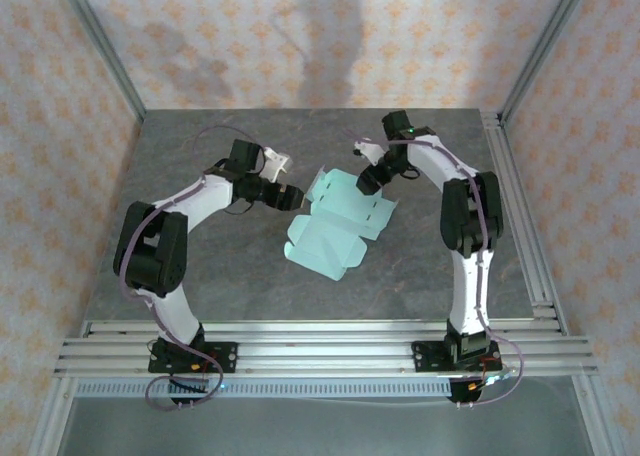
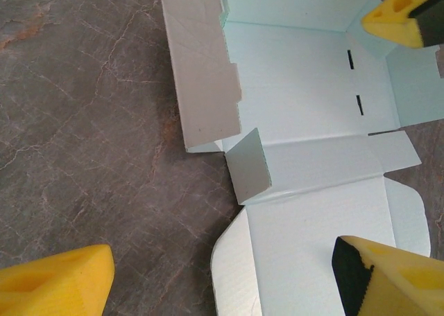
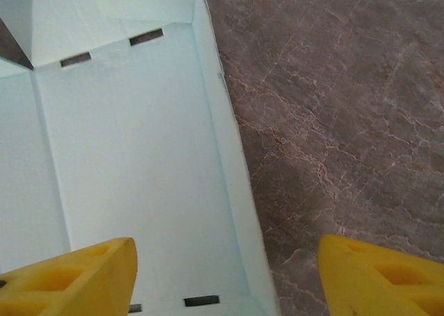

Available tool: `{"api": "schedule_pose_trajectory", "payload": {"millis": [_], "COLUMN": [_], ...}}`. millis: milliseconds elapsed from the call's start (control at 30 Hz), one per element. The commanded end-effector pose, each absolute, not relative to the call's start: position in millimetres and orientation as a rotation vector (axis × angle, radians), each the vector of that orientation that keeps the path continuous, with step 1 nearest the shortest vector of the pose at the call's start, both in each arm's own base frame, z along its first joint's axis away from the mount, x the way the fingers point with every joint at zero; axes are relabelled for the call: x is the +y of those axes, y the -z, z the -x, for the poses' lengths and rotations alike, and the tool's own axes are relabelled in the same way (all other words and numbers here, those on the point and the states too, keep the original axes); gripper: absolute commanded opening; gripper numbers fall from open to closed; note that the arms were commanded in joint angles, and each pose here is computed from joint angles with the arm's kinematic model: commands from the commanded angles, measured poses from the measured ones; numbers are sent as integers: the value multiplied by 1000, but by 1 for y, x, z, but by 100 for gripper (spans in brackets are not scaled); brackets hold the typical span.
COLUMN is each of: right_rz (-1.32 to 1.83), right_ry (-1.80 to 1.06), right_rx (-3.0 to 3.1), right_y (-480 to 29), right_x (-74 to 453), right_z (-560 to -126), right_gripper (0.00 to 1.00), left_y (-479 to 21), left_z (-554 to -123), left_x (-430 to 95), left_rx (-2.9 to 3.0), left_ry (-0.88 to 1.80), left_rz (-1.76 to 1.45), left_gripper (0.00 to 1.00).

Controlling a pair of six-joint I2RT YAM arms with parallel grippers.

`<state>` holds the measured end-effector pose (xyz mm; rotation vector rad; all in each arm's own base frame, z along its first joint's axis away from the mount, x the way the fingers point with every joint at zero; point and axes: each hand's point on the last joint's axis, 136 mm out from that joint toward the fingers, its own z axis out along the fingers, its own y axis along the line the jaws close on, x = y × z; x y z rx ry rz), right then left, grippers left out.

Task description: Fold the paper box

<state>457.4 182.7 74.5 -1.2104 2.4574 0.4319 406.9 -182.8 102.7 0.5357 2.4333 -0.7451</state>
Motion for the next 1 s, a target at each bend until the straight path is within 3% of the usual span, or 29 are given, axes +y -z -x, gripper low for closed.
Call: {"api": "schedule_pose_trajectory", "payload": {"millis": [0, 500, 733, 967], "right_rz": [1292, 1344, 1343, 1336], "right_ry": [-495, -586, -559, -531], "right_rx": [2515, 2522, 2509, 2488], "right_y": [-65, -49, -47, -44], "right_x": [178, 186, 186, 187], "right_z": [-443, -446, -453, -460], "right_gripper": [64, 42, 27, 28], "left_y": [-117, -116, -116, -115], "left_z": [-409, -406, -405, -406], "left_x": [-178, -178, -177, -177], "left_rx": [2386, 2389, 2394, 2400], "left_ry": [716, 717, 712, 714], "left_rz": [-544, -557, -558, -555], "left_gripper": [84, 84, 84, 84]}}
